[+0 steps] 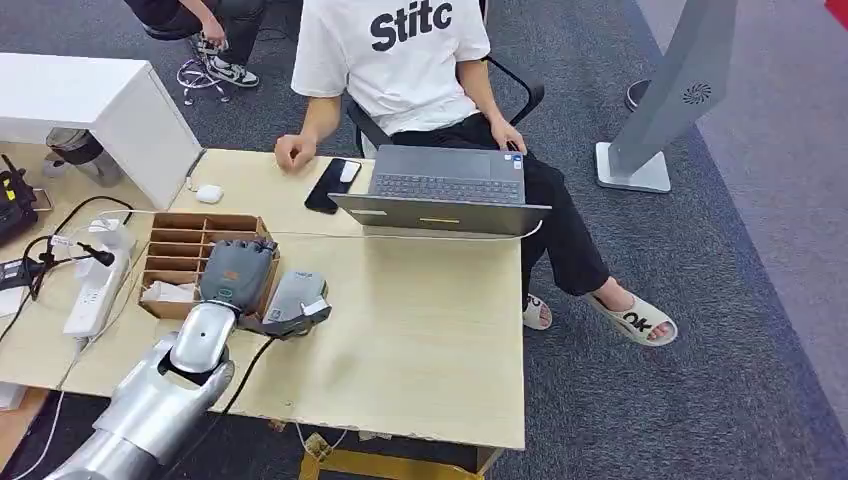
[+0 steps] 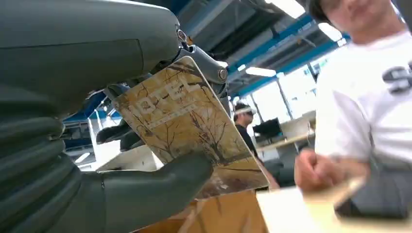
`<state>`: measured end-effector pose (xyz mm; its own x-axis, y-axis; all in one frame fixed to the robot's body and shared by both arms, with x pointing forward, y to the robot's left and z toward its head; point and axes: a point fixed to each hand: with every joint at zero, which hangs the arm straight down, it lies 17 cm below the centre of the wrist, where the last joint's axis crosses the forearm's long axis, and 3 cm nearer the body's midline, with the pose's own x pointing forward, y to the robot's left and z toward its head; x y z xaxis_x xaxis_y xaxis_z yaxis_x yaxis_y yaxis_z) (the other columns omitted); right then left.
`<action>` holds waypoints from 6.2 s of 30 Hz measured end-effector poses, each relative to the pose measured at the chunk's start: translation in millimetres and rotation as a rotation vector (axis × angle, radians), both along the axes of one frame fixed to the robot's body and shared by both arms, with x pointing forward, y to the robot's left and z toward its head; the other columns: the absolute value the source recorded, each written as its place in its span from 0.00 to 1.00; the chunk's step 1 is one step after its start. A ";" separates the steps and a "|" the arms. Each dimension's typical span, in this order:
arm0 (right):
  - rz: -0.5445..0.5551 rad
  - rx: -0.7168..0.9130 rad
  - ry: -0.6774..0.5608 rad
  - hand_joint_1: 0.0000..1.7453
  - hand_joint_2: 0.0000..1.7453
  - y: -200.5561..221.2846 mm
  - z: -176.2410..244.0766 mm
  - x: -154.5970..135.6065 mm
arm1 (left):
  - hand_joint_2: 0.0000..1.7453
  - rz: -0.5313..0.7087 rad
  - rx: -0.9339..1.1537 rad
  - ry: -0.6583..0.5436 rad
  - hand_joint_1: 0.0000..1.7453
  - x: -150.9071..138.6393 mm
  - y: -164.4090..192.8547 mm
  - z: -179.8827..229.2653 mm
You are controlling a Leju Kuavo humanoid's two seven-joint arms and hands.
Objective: Pass the card to the sensor for recognition and then transmit it.
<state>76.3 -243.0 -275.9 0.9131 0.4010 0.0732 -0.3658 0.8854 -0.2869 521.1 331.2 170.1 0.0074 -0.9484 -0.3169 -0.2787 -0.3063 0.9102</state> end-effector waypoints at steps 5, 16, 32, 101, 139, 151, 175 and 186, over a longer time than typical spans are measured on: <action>0.006 -0.001 0.001 0.00 1.00 -0.1 0.0 0.0 | 1.00 0.025 0.043 -0.104 1.00 11.0 21.4 50.5; 0.009 0.002 0.023 0.00 1.00 0.9 -0.6 -4.3 | 1.00 0.069 0.123 -0.176 1.00 27.9 58.6 117.1; 0.008 0.003 0.004 0.00 1.00 0.9 -0.1 -0.4 | 1.00 0.054 0.090 -0.301 0.00 18.8 49.1 142.5; -0.060 0.016 0.028 0.00 1.00 1.9 -1.4 -11.0 | 1.00 0.139 -0.326 0.251 0.00 -66.4 117.8 -49.0; -0.047 0.020 0.016 0.00 1.00 3.0 -1.3 -8.5 | 1.00 0.098 -0.306 0.211 1.00 -64.1 108.3 -48.1; -0.042 0.015 0.007 0.00 1.00 2.1 -1.0 -6.5 | 1.00 0.005 -0.406 -0.164 1.00 -44.4 96.1 78.1; 0.022 0.012 -0.029 0.00 1.00 3.9 2.0 14.9 | 1.00 0.046 -0.525 -0.433 1.00 21.2 134.3 228.1; 0.009 -0.001 -0.005 0.00 1.00 1.4 1.7 11.0 | 1.00 -0.053 -0.731 -0.460 0.00 32.4 91.2 216.1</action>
<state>87.3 -241.6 -274.1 0.9089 0.4097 0.0773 -0.3729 0.8817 -0.2891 553.5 422.3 386.2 -0.0643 -0.9159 0.3962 -0.6648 0.3354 0.6675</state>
